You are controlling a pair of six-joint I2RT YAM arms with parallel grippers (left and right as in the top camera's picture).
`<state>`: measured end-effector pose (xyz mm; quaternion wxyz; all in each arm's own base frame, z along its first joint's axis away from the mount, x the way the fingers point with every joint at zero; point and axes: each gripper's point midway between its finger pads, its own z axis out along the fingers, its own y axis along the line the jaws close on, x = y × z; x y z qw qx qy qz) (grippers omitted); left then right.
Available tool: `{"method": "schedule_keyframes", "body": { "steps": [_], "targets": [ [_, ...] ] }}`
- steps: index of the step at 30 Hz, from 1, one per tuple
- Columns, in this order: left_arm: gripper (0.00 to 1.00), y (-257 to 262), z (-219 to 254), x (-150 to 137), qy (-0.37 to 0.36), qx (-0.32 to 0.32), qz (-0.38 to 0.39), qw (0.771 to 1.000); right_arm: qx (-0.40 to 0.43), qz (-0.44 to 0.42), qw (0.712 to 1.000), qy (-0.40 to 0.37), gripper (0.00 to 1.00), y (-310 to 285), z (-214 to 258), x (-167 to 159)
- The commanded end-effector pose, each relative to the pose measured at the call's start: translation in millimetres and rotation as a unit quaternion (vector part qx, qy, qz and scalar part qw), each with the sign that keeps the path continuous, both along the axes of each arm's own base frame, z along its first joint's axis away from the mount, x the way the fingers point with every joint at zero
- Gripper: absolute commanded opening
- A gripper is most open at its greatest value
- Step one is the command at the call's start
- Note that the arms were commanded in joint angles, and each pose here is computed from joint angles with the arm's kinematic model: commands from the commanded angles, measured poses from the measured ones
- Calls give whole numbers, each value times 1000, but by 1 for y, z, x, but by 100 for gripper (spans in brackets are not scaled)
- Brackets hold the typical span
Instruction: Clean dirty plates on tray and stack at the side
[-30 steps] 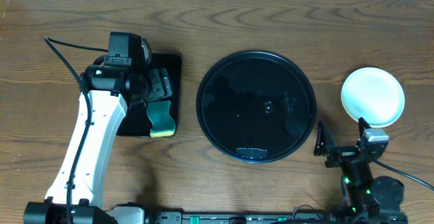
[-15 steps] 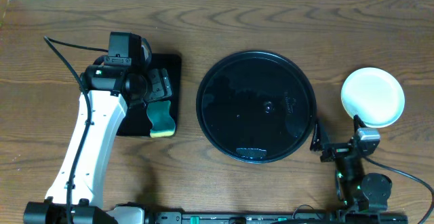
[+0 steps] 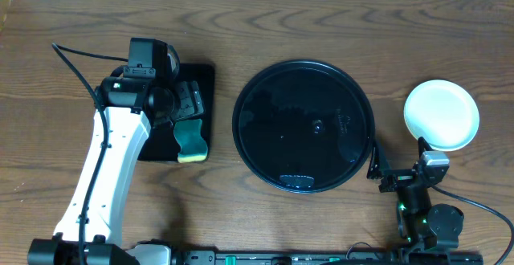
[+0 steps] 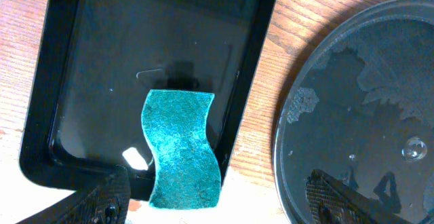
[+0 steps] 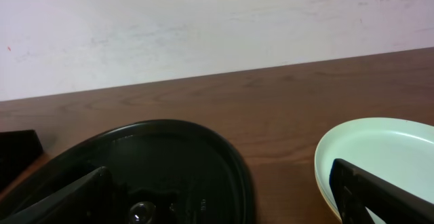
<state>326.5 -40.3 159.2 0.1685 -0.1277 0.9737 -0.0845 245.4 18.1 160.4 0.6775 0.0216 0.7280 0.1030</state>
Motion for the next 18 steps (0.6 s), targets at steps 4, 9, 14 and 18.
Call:
{"method": "schedule_keyframes", "body": {
  "steps": [4, 9, 14, 18],
  "targets": [
    [83, 28, 39, -6, -69, 77, 22, 994, -2, 1, 1000, 1, 99, 1, -1, 0],
    [83, 33, 90, -30, -158, 77, 26, 984, -2, 1, 1000, 1, 99, 1, -1, 0],
    [84, 35, 140, -49, -280, 83, 19, 956, -2, 1, 1000, 1, 99, 1, -1, 0],
    [84, 37, 164, -60, -388, 81, 22, 918, -2, 1, 1000, 1, 99, 1, -1, 0]
  ]
}}
